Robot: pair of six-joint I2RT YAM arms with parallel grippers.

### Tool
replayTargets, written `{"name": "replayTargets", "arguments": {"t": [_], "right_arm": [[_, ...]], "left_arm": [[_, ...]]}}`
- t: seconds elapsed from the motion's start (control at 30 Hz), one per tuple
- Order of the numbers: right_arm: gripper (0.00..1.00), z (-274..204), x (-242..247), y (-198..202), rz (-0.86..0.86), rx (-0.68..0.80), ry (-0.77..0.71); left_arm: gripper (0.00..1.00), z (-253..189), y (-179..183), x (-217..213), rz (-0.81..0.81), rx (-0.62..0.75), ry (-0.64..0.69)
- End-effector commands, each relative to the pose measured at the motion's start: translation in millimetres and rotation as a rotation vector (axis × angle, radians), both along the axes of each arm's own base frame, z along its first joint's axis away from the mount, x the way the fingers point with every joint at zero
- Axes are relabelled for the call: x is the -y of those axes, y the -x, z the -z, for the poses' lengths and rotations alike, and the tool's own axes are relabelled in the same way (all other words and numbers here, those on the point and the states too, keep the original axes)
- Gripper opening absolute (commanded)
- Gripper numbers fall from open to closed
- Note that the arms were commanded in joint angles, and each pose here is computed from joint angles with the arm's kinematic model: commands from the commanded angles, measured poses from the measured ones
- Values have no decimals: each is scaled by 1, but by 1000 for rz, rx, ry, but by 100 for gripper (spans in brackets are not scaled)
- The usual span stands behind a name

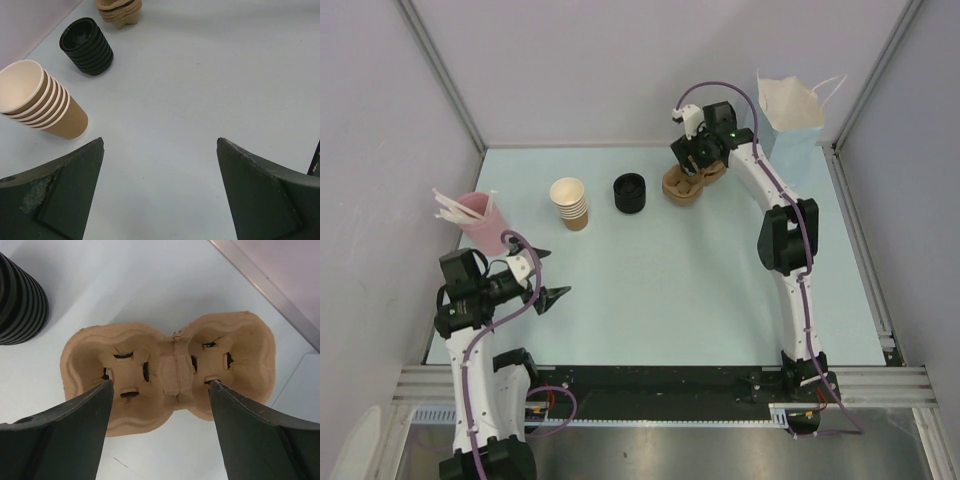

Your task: Pack the takeout coffee

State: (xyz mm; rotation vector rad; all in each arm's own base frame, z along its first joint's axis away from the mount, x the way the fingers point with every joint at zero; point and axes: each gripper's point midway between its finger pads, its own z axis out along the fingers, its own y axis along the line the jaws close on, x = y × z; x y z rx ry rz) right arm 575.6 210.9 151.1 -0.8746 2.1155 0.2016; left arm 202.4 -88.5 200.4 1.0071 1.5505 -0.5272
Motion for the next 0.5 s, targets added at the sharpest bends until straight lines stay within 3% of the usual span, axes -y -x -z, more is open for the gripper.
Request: {"name": "replayTargets", "arguments": {"t": [0.0,0.47], "right_arm": [[82,-2,1,-9,-27,20,-15],[80,27,7,-14,-94,-6,3]], "left_arm": [[100,-4,-2,1,29,45,-3],[100,-1,-5,-1,24,17,2]]}}
